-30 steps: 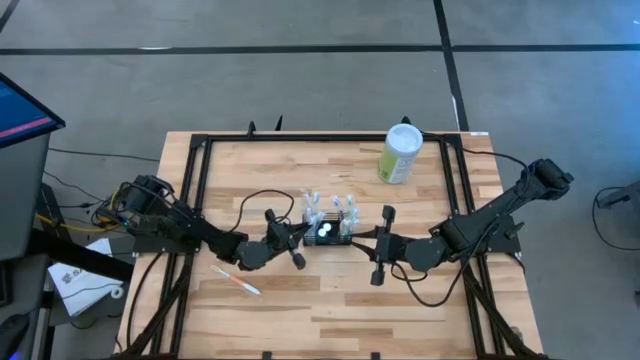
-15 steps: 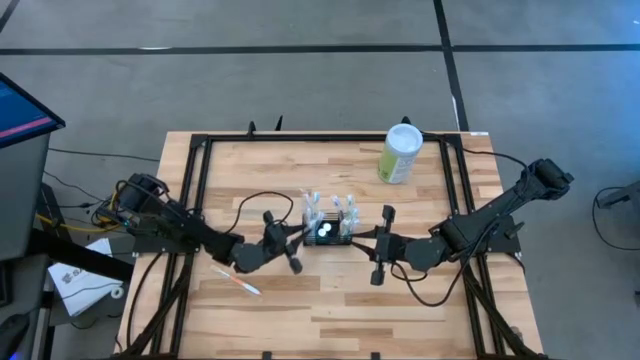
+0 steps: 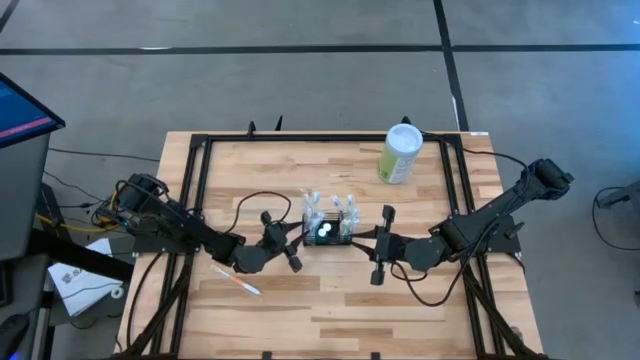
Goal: Pick & Place toothbrushing station
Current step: Put the orange toothbrush into the right compartment of the organizer
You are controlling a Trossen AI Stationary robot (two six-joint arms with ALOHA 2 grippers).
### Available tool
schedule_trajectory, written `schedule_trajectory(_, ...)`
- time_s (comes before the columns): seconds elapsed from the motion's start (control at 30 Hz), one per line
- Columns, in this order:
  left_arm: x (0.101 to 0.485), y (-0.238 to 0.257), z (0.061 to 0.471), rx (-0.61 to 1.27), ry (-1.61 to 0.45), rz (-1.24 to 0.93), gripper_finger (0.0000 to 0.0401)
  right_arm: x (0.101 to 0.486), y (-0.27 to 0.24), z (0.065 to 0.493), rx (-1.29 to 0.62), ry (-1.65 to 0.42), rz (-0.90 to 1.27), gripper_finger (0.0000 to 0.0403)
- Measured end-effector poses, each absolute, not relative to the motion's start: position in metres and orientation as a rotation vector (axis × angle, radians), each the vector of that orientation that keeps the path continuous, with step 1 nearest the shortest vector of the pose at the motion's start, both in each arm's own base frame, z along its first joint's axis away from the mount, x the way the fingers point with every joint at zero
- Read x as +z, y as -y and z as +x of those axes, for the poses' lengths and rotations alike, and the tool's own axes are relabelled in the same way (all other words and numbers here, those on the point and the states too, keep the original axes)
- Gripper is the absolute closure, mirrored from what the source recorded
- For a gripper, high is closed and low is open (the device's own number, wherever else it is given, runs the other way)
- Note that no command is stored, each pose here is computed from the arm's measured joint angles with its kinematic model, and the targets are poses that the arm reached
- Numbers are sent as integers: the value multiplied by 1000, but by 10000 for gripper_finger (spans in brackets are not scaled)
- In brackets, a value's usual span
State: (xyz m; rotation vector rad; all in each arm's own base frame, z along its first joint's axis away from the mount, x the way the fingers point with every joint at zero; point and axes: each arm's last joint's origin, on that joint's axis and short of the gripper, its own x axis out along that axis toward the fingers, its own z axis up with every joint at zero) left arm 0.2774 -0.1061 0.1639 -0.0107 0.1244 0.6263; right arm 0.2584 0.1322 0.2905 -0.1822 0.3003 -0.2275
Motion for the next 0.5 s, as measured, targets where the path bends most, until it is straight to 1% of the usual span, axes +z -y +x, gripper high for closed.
schedule_trajectory(0.2,165,112,274,628,-122,1,246,290,-132,258,-227,-300,-182,347)
schedule_trajectory(0.3,173,116,270,599,-112,-11,237,290,-132,258,-227,-303,-184,347)
schedule_trajectory(0.5,196,125,250,530,-137,10,234,289,-132,258,-228,-312,-191,347)
